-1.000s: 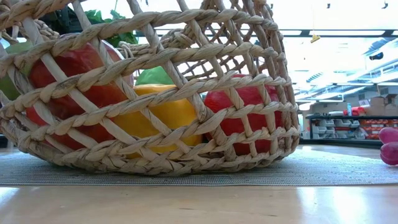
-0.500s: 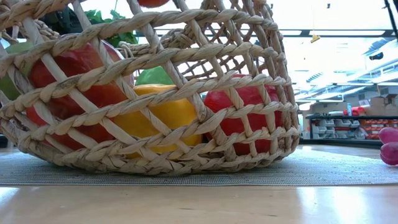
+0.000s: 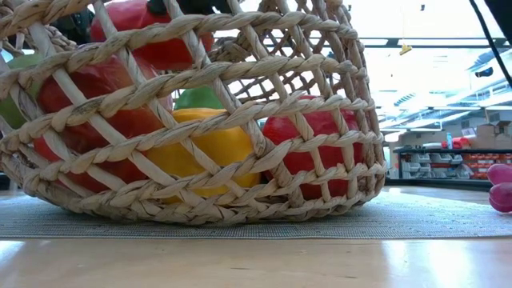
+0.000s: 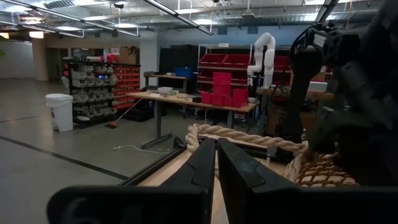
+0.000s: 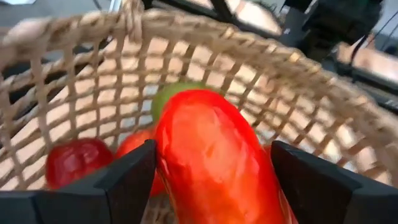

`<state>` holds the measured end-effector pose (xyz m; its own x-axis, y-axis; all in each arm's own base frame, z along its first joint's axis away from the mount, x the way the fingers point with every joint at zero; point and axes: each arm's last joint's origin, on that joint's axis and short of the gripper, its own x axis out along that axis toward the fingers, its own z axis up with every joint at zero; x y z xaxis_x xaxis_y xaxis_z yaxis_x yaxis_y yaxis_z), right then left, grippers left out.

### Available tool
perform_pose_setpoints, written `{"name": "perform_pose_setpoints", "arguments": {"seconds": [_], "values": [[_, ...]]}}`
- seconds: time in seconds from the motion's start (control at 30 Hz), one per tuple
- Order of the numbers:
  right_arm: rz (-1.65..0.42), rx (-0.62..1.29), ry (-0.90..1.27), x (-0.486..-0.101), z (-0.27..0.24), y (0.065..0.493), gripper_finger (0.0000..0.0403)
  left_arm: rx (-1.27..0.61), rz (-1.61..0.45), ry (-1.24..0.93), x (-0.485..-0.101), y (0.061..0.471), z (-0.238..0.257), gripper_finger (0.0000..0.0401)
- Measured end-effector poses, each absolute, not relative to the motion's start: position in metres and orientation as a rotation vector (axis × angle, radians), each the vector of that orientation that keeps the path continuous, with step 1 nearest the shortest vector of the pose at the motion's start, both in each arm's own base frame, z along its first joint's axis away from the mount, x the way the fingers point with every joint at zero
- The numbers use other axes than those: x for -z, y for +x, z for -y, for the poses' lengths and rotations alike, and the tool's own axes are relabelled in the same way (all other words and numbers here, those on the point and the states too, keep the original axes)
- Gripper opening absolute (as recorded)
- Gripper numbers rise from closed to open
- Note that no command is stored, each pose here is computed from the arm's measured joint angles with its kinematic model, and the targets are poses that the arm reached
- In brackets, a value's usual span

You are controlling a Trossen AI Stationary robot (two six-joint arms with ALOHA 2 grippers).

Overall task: Build produce basket
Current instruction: Put the red mango into the brown woven basket, then put the purple grapes into the brown woven basket

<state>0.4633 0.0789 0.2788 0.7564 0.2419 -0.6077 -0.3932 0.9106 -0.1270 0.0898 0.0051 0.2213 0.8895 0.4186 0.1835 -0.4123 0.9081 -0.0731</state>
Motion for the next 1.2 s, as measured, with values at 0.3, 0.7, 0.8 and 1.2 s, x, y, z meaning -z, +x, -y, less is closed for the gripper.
{"name": "perform_pose_setpoints", "arguments": {"seconds": [0.3,0.7,0.8,1.2], "values": [[-0.566,-0.273,-0.294,-0.304,-0.077,0.459,0.0377,-0.431,0.198,-0.032,-0.221,0.09,-0.005,0.0031],[-0.611,-0.301,-0.265,-0.385,-0.11,0.38,0.0363,-0.431,0.197,-0.032,-0.221,0.09,-0.005,0.0024],[-0.673,-0.308,-0.213,-0.381,-0.119,0.362,0.0355,-0.431,0.197,-0.032,-0.221,0.09,-0.005,0.0028],[-0.911,-0.041,0.048,-0.299,-0.152,0.269,0.0349,-0.431,0.198,-0.032,-0.221,0.09,-0.005,0.0029]]}}
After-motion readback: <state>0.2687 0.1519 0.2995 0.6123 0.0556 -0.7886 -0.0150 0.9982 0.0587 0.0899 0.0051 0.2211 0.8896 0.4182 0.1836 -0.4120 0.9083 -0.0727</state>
